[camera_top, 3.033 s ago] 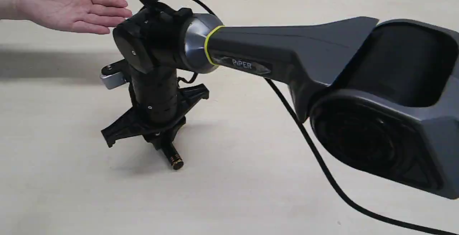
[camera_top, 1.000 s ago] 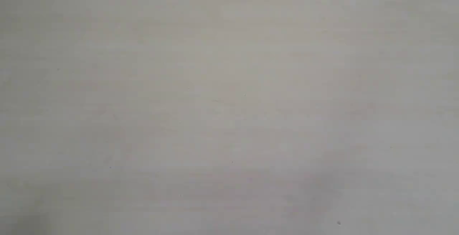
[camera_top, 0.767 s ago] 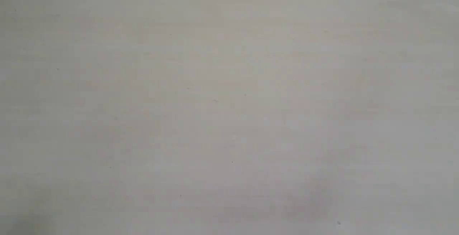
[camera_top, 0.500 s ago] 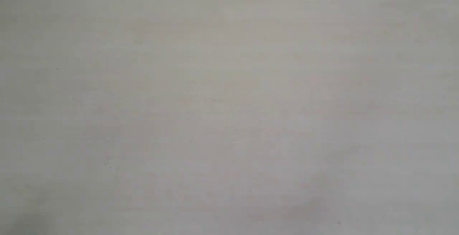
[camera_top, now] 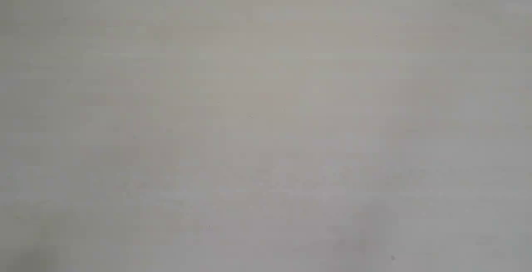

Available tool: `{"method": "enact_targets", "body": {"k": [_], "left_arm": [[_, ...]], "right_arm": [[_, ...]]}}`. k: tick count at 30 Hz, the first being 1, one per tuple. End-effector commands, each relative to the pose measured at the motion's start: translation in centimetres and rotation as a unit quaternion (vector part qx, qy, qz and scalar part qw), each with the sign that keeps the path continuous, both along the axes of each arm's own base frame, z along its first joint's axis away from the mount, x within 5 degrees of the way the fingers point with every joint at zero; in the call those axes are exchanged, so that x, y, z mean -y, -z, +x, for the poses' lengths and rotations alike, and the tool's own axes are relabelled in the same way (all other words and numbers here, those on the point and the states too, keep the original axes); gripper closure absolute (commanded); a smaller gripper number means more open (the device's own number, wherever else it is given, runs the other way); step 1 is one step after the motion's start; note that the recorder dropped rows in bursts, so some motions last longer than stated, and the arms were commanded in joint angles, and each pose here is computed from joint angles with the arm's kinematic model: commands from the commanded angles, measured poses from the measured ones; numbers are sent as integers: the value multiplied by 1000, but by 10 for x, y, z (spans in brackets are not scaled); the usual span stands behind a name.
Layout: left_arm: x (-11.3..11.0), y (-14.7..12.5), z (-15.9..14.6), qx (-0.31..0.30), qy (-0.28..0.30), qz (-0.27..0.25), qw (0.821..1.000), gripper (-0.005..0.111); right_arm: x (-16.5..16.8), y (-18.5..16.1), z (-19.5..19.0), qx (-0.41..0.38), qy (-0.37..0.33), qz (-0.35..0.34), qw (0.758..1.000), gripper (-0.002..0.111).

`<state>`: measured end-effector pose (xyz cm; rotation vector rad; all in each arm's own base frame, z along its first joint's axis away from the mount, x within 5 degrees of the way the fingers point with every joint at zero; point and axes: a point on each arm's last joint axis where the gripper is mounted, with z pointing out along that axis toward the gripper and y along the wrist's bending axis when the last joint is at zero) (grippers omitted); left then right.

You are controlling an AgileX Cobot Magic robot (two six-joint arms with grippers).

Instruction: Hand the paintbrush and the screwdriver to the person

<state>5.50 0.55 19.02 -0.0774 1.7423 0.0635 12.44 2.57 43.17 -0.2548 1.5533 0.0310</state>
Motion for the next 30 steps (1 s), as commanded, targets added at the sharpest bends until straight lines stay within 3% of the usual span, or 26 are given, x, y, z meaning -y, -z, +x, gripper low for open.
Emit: {"method": "enact_targets", "body": {"k": [1, 9, 15, 19, 30], "left_arm": [[0, 0, 0, 6, 3, -1, 1000, 107], [0, 0, 0, 6, 3, -1, 1000, 107], [0, 0, 0, 6, 3, -1, 1000, 107], [0, 0, 0, 6, 3, -1, 1000, 107], [0, 0, 0, 5, 3, -3, 1000, 107]], "right_arm": [[11, 36, -7, 14, 33, 18, 999, 104], [23, 130, -30, 70, 74, 41, 994, 104], [28, 192, -44, 49, 106, 55, 992, 104], [29, 212, -50, 41, 114, 56, 991, 104], [30, 215, -58, 42, 125, 62, 989, 104]]}}
